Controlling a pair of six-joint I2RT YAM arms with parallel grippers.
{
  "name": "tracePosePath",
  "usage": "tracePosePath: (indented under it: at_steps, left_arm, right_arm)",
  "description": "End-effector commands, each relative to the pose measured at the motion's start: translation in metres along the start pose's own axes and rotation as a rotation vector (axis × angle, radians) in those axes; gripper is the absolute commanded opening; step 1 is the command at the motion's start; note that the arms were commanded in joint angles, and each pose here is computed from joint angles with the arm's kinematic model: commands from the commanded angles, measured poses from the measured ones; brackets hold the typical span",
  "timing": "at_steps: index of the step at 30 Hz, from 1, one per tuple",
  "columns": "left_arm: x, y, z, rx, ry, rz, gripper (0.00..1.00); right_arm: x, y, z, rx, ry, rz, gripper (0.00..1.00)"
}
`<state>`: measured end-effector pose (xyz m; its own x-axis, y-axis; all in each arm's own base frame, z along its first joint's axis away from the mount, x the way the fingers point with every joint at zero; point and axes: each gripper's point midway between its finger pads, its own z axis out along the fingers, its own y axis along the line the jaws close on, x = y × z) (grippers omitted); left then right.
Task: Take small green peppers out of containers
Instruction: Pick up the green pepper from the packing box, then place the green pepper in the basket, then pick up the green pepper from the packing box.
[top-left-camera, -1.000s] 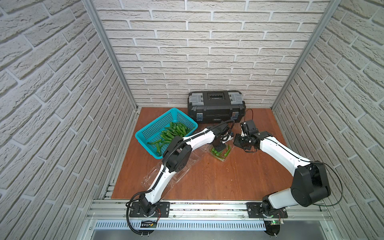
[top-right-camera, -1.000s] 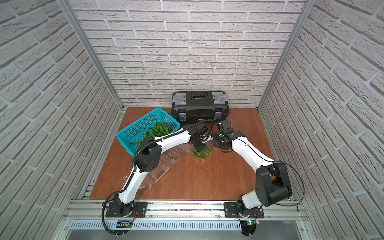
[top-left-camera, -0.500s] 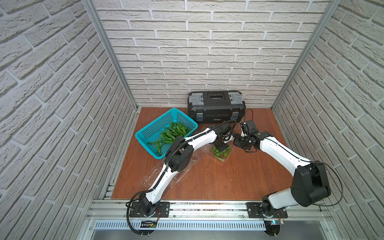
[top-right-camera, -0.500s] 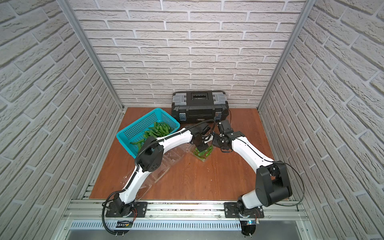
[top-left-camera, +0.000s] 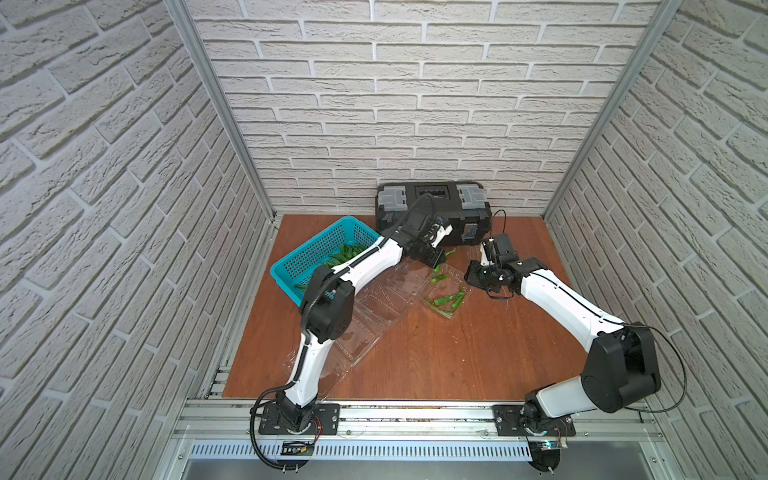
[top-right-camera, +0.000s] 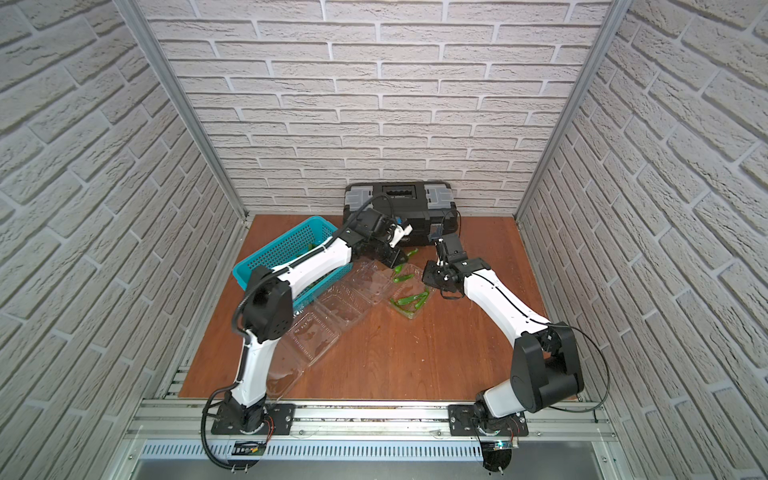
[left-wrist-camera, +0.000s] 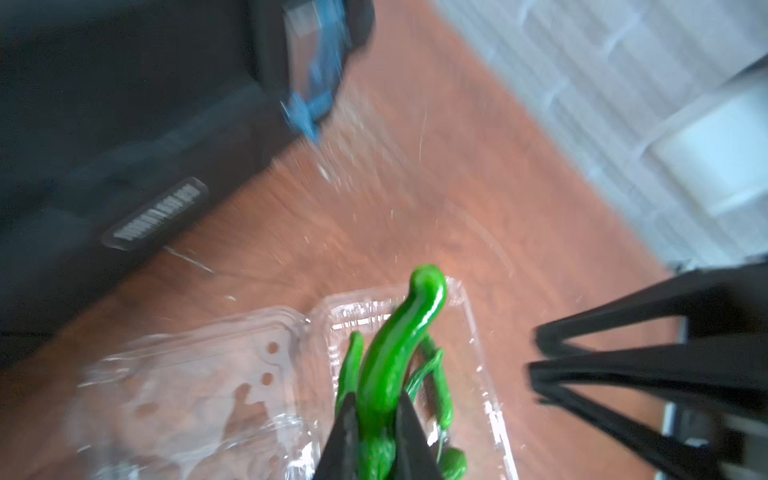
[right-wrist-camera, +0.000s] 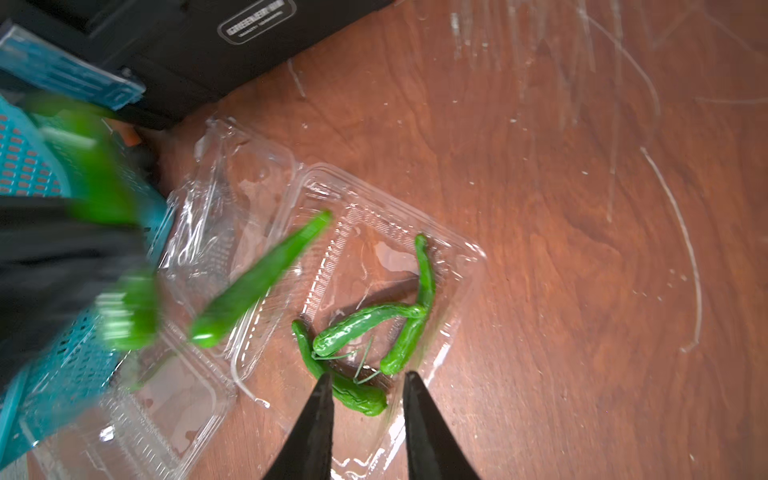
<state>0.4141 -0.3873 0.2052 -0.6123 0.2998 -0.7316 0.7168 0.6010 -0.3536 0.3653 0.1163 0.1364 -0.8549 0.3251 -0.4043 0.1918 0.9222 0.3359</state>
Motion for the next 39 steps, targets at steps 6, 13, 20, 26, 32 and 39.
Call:
tracePosePath:
  at_steps: [6,13,20,26,32,39]
  left_arm:
    - [-0.067,0.060,-0.133,-0.106,-0.506,-0.221,0.00]
    - [0.012,0.166,-0.173,-0.502,-0.465,-0.531,0.00]
    - [0.084,0.211,-0.182,-0.687,-0.422,-0.768,0.70]
    - [0.088,0.214,-0.179,-0.697,-0.422,-0.782,0.82]
    - [0.083,0.213,-0.181,-0.699,-0.420,-0.754,0.83]
    - [0.081,0.212,-0.180,-0.694,-0.420,-0.746,0.84]
  right_arm:
    - [0.031,0.031,0.044,-0.015,0.172,-0.144,0.31]
    - [0.060,0.028,0.070,0.035,0.313,-0.142,0.37]
    - [0.066,0.020,0.077,0.088,0.357,-0.120,0.45]
    - [0.068,0.024,0.092,0.080,0.395,-0.099,0.53]
    - [0.066,0.026,0.098,0.081,0.404,-0.077,0.54]
    - [0.065,0.023,0.116,0.107,0.418,-0.072,0.40]
